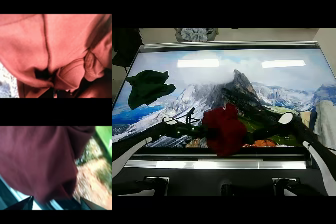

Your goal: Fold the shirts.

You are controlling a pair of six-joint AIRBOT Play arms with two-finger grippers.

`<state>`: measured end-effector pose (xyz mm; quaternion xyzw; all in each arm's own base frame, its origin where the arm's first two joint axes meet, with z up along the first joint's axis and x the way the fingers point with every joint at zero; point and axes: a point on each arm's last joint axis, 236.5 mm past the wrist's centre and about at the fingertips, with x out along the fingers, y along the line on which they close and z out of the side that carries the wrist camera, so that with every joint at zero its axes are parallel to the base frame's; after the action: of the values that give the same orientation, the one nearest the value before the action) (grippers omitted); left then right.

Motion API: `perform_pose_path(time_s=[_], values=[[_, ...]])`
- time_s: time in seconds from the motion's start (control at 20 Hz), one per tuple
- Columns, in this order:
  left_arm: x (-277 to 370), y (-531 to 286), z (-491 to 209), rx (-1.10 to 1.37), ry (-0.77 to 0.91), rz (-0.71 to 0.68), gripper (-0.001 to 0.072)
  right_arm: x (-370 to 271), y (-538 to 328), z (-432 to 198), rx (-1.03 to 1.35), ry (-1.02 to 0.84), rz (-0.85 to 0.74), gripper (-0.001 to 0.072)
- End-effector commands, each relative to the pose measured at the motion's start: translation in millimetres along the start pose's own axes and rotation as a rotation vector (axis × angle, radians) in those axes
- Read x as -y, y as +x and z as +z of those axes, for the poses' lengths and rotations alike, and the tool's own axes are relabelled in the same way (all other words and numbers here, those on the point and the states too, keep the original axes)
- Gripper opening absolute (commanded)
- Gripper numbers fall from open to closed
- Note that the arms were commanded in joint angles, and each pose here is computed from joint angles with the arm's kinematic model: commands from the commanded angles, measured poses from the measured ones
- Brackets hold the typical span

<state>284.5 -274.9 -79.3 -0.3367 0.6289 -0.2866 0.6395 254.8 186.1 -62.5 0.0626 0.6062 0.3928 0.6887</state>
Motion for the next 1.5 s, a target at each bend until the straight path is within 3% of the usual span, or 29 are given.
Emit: perform_pose_path(time_s=[0.0,0.05,0.1,0.25,0.35,0.45,0.55,0.65,0.75,0.9,1.15,1.45], values=[[2.7,-1.4,1.7,0.006,0.012,-0.004,0.0025,-3.2,30.9,17.2,0.047,-0.070,-0.069,0.0525],[5.0,-2.2,3.5,0.010,0.027,-0.006,0.0025,-5.0,33.8,19.7,0.054,-0.083,-0.077,0.0163],[10.2,-5.2,8.9,0.022,0.061,-0.014,0.0025,-8.3,30.9,21.6,0.051,-0.091,-0.068,0.0053],[57.7,-42.4,46.6,0.133,0.247,-0.055,0.0024,-12.7,-13.1,41.8,0.027,-0.325,-0.176,0.0052],[119.1,-103.3,81.2,0.296,0.446,-0.066,0.0024,-15.1,-91.2,89.1,0.112,-0.545,-0.410,0.0053],[202.8,-195.1,101.5,0.525,0.644,-0.104,0.0024,-47.6,-212.8,150.0,0.346,-0.725,-0.704,0.0053],[290.1,-304.0,88.6,0.785,0.821,-0.148,0.0024,-123.5,-342.9,181.0,0.683,-0.844,-0.900,0.0054],[355.5,-403.5,47.9,1.051,0.966,-0.151,0.0024,-198.6,-433.5,166.1,0.952,-0.890,-0.949,0.0054],[384.2,-458.5,2.9,1.207,1.025,-0.126,0.0024,-241.0,-471.1,134.9,1.077,-0.881,-0.907,0.0054],[371.3,-464.6,-28.5,1.202,0.983,-0.035,0.0025,-246.0,-460.7,99.8,1.022,-0.831,-0.835,0.0054],[305.2,-417.6,-24.6,0.957,0.834,0.136,0.0025,-213.9,-405.4,73.6,0.730,-0.778,-0.761,0.0054],[196.4,-330.3,21.6,0.700,0.538,0.176,0.0024,-128.5,-292.5,123.1,0.301,-0.767,-0.643,0.0054]])
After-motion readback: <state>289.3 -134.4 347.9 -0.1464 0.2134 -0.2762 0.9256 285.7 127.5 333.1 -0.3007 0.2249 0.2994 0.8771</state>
